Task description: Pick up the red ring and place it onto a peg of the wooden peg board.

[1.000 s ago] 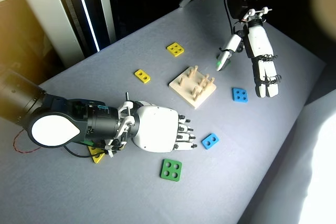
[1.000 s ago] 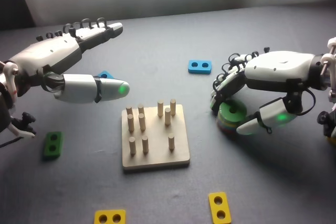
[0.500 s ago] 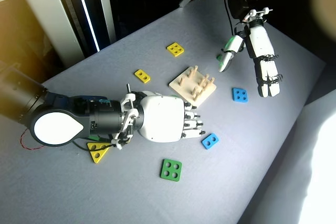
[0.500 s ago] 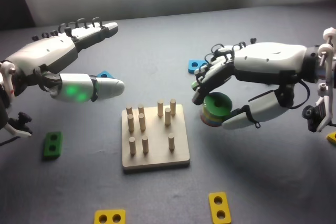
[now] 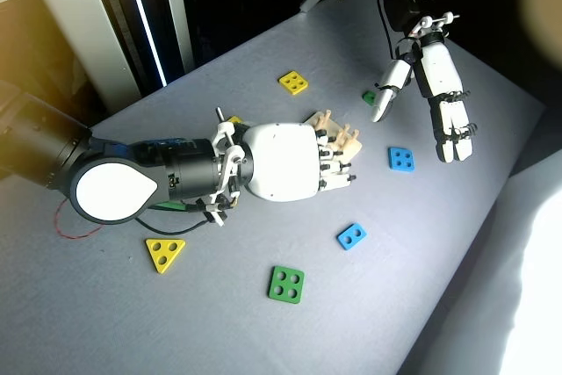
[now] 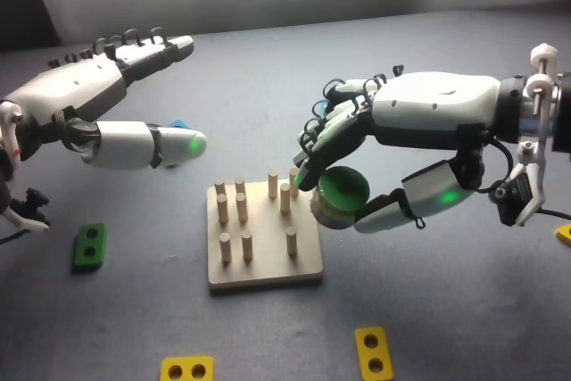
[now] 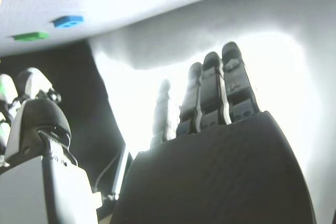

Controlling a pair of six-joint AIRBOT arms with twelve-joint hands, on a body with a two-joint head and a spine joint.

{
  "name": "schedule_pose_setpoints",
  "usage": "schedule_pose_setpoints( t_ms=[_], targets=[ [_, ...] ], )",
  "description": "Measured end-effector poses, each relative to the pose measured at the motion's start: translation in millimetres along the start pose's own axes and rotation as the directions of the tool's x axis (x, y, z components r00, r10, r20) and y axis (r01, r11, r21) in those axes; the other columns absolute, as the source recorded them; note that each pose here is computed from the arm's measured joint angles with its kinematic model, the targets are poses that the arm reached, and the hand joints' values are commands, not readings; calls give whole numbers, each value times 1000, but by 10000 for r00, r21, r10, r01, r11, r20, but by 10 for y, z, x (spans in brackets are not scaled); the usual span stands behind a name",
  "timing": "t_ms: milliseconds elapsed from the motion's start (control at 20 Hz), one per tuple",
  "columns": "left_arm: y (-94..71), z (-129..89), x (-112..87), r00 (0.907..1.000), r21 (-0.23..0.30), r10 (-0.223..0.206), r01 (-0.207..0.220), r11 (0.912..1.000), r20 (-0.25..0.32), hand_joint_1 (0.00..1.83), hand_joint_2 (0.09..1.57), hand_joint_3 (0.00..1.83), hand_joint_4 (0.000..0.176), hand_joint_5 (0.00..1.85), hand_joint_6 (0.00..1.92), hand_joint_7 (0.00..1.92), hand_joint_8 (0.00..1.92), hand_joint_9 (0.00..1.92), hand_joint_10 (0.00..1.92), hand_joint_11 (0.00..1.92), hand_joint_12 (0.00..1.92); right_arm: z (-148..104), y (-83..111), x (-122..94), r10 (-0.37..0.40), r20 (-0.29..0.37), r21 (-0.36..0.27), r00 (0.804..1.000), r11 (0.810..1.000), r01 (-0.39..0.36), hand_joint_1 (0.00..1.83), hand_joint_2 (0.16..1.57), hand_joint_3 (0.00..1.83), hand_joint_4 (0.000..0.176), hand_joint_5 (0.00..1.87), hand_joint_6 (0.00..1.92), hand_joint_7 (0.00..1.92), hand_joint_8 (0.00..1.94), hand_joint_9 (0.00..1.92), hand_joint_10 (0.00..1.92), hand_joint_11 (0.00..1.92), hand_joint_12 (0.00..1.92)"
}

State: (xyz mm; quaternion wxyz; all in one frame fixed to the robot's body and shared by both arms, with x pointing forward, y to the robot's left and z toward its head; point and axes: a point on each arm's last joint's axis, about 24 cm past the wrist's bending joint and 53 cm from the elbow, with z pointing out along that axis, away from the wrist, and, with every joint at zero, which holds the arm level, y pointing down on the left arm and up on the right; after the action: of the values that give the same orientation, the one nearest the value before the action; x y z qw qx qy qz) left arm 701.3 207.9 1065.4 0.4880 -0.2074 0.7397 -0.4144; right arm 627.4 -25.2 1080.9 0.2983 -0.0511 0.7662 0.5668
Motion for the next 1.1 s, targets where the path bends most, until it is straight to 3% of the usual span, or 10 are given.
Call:
schedule_pose_setpoints(
  t_ms=[250, 300, 350, 400, 450, 600, 650, 700, 900, 1100],
  targets=[
    [7, 4, -4, 10000, -32, 41, -41, 10000, -6, 434, 998, 0, 176, 59, 3, 0, 0, 0, 0, 0, 0, 39, 105, -12, -217, -90, -215, 9997, 9995, 215, 1047, 1171, 0, 3, 869, 1182, 617, 23, 204, 565, 0, 1369],
    [14, 5, -6, 10000, -55, 60, -60, 10000, -9, 439, 995, 0, 176, 62, 3, 0, 0, 0, 0, 0, 0, 54, 130, -2, -258, -136, -285, 9996, 9993, 254, 1040, 1172, 0, 15, 864, 1190, 616, 23, 195, 555, 0, 1326],
    [14, 7, -11, 10000, -62, 74, -74, 10000, -2, 443, 998, 0, 176, 62, 3, 0, 0, 0, 0, 0, 0, 65, 137, 14, -338, -202, -302, 9992, 9990, 331, 1045, 1171, 0, 6, 868, 1184, 619, 26, 196, 543, 0, 1297],
    [11, 12, -15, 10000, -76, 47, -47, 10000, 9, 437, 1004, 2, 176, 58, 1, 0, 0, 0, 0, 0, 0, 86, 146, 49, -355, -290, -337, 9989, 9988, 345, 1044, 1165, 0, 17, 877, 1170, 623, 28, 203, 499, 0, 1276],
    [7, 14, -15, 10000, -72, 45, -45, 10000, 7, 428, 1002, 1, 176, 56, 0, 0, 0, 0, 0, 0, 0, 100, 147, 79, -387, -377, -347, 9985, 9987, 374, 1060, 1158, 1, 0, 890, 1149, 623, 26, 220, 430, 0, 1239],
    [-9, 25, -18, 10000, -36, 85, -85, 10000, 6, 445, 999, 0, 176, 58, 1, 0, 0, 0, 0, 0, 0, 158, 222, 106, -514, -525, -512, 9973, 9975, 487, 1074, 1138, 0, 0, 927, 1087, 655, 16, 321, 230, 0, 1170],
    [-12, 28, -19, 10000, -38, 99, -99, 9999, 3, 423, 1002, 0, 176, 53, 0, 0, 0, 0, 0, 0, 0, 175, 249, 100, -510, -513, -579, 9974, 9972, 480, 1065, 1140, 1, 11, 924, 1091, 654, 12, 332, 211, 0, 1164],
    [-6, 30, -33, 9999, -46, 140, -140, 9999, 19, 430, 998, 0, 176, 52, 0, 0, 0, 0, 0, 0, 0, 188, 246, 113, -572, -561, -565, 9968, 9969, 540, 1074, 1144, 1, 0, 918, 1097, 651, 9, 355, 209, 0, 1208],
    [-6, 34, -47, 9999, -59, 166, -166, 9998, 46, 457, 1005, 1, 176, 64, 4, 0, 0, 0, 0, 0, 0, 221, 268, 164, -672, -726, -630, 9951, 9960, 626, 1094, 1138, 0, 0, 932, 1077, 662, 9, 372, 180, 0, 953],
    [-6, 35, -41, 9999, -55, 168, -168, 9998, 36, 456, 1013, 3, 176, 63, 1, 0, 0, 0, 0, 0, 0, 245, 297, 183, -586, -794, -704, 9951, 9961, 530, 1132, 1131, 0, 0, 942, 1054, 673, 9, 405, 195, 0, 1277]
  ],
)
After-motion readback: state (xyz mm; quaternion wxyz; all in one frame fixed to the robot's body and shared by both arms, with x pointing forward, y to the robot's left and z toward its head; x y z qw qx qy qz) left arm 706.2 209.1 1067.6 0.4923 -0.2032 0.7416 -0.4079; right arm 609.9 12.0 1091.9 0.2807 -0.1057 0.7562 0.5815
